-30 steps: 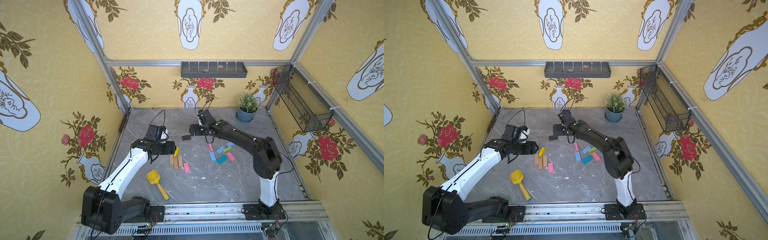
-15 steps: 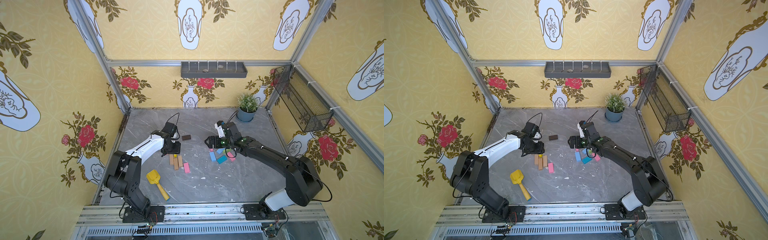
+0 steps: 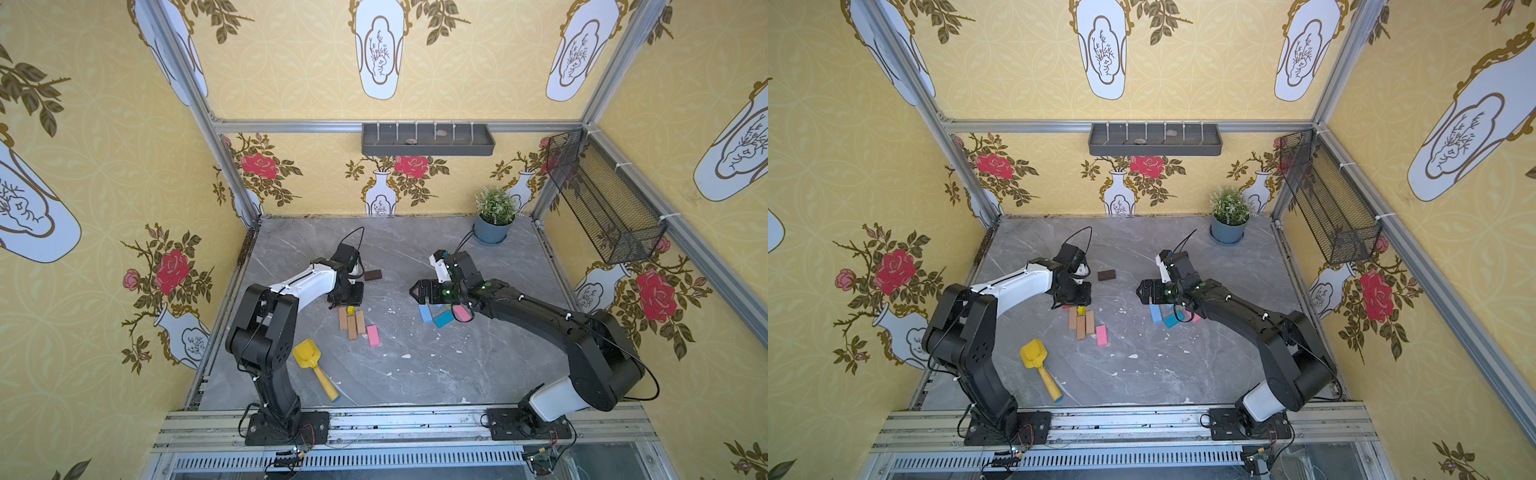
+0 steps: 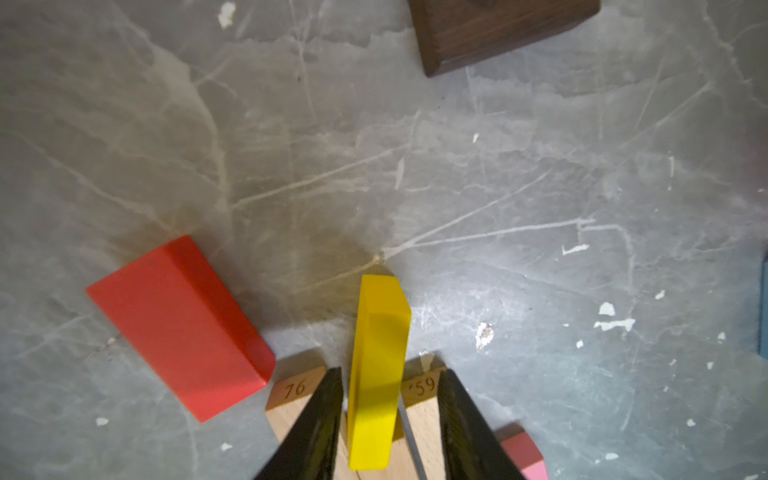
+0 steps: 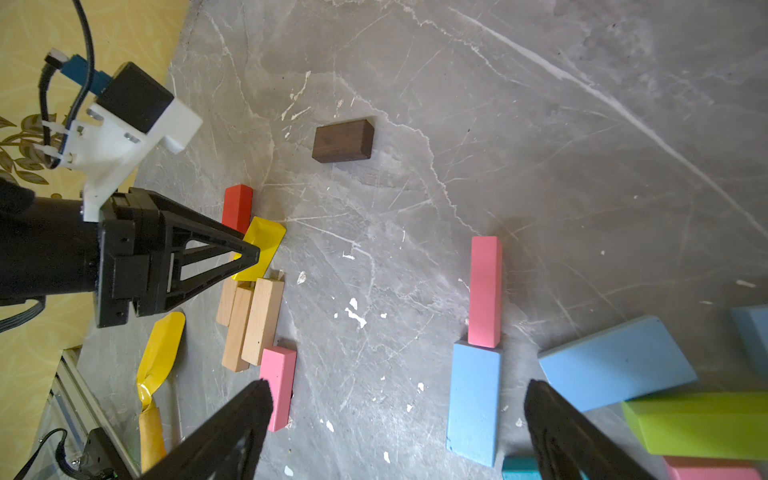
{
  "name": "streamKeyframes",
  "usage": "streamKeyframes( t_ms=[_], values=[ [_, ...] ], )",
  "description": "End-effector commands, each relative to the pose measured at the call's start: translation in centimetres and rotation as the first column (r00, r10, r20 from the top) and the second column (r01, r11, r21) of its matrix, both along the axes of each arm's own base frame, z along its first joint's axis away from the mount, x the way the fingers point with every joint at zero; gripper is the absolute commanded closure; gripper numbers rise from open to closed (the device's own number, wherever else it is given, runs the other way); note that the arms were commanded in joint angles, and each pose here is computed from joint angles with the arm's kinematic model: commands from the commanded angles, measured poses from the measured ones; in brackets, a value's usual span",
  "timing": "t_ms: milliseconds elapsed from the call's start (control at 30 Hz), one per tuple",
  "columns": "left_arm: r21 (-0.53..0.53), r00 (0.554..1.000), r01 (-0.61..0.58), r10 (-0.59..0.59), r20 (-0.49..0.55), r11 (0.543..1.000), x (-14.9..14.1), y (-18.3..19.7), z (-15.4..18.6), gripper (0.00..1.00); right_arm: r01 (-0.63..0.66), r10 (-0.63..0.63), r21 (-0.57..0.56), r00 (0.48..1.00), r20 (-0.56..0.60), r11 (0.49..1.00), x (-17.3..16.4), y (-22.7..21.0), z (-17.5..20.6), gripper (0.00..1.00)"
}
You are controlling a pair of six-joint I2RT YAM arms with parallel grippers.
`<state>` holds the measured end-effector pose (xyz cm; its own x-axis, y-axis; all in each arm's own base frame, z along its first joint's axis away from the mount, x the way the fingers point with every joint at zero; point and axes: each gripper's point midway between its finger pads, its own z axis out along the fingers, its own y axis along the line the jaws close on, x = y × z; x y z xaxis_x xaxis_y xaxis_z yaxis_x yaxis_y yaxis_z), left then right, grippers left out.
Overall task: Assemble the number 8 with building blocks
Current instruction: Adjust the building block at the center of the board.
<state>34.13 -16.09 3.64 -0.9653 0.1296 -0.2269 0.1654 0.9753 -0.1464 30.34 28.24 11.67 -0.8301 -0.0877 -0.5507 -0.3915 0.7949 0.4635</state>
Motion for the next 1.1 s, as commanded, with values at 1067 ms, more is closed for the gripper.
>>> streamKeyframes(
  t_ms=[1067],
  values=[
    [-0.483,0.981,-0.157,0.192,0.022,0.862,4.1,-3.3,-1.1,0.88,0.01,-0.01,0.008,0.999,-0.048,1.0,-0.7,-0.1,-1.8,0.02]
  ],
)
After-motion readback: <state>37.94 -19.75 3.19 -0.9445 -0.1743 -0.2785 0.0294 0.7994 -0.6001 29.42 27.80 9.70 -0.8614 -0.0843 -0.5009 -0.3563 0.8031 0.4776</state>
